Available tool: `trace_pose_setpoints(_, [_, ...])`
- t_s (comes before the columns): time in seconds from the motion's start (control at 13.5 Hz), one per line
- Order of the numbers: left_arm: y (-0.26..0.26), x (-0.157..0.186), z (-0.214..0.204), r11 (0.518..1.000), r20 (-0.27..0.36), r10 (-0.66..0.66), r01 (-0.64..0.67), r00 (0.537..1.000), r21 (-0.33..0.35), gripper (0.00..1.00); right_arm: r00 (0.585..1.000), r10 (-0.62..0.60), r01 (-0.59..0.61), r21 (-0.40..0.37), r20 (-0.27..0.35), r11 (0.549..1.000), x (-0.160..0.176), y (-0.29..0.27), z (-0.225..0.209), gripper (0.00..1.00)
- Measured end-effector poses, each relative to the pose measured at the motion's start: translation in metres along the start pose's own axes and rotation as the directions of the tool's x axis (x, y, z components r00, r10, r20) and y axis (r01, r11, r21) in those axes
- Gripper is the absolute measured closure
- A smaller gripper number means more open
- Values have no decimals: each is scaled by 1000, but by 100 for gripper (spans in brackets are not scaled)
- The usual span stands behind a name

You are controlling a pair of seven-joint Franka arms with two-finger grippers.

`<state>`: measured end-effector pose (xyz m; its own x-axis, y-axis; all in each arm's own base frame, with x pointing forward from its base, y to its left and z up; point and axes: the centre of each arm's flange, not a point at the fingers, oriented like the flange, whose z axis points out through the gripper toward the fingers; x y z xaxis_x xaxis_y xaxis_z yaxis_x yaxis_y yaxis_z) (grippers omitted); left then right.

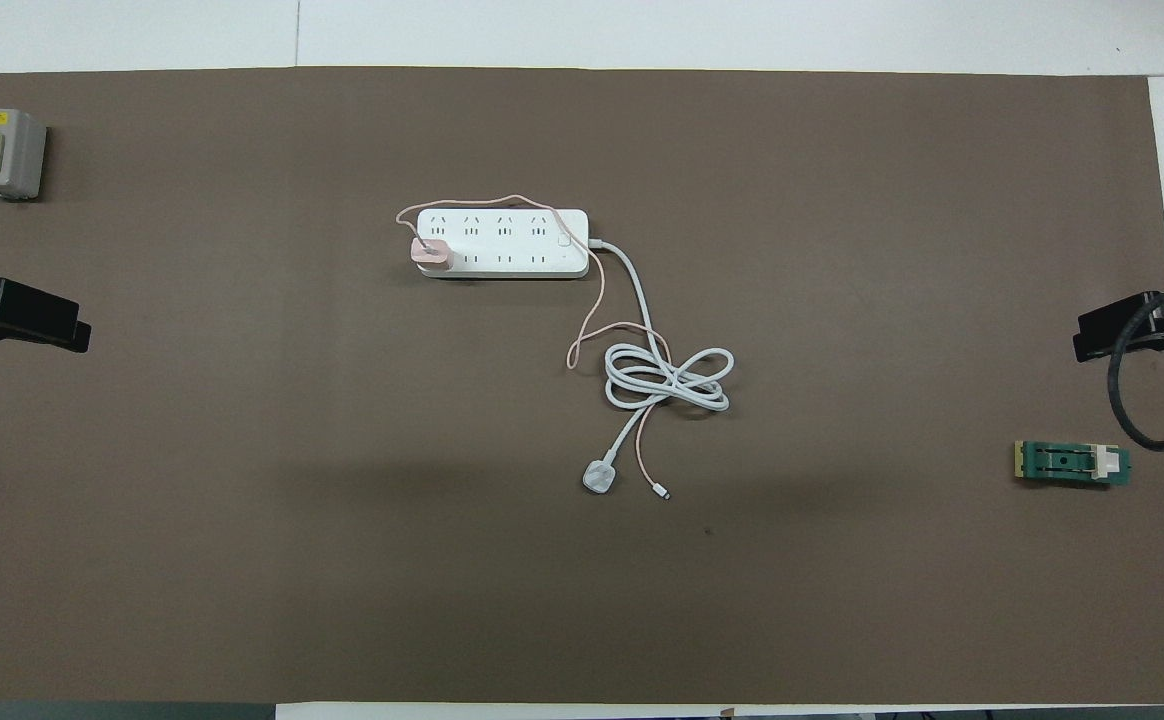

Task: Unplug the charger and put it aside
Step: 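Move the left gripper to the charger while the right gripper reaches the strip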

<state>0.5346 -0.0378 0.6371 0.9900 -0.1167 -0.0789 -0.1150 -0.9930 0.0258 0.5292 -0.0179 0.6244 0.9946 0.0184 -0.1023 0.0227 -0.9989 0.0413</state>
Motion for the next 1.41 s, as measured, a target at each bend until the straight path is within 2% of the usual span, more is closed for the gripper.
trace_pose_setpoints(0.89, [0,0,0,1000,0,0,0,1000,0,0,1000,14,-14,8,1,1000,0,1,1,0])
trace_pose_setpoints(1.19, [0,0,0,1000,0,0,0,1000,0,0,974,221,-224,93,46,970,6,-14,14,0])
trace_pose_setpoints(1.41, [1,0,0,1000,0,-3,3,1000,0,0,908,398,-415,164,132,895,26,-36,41,0])
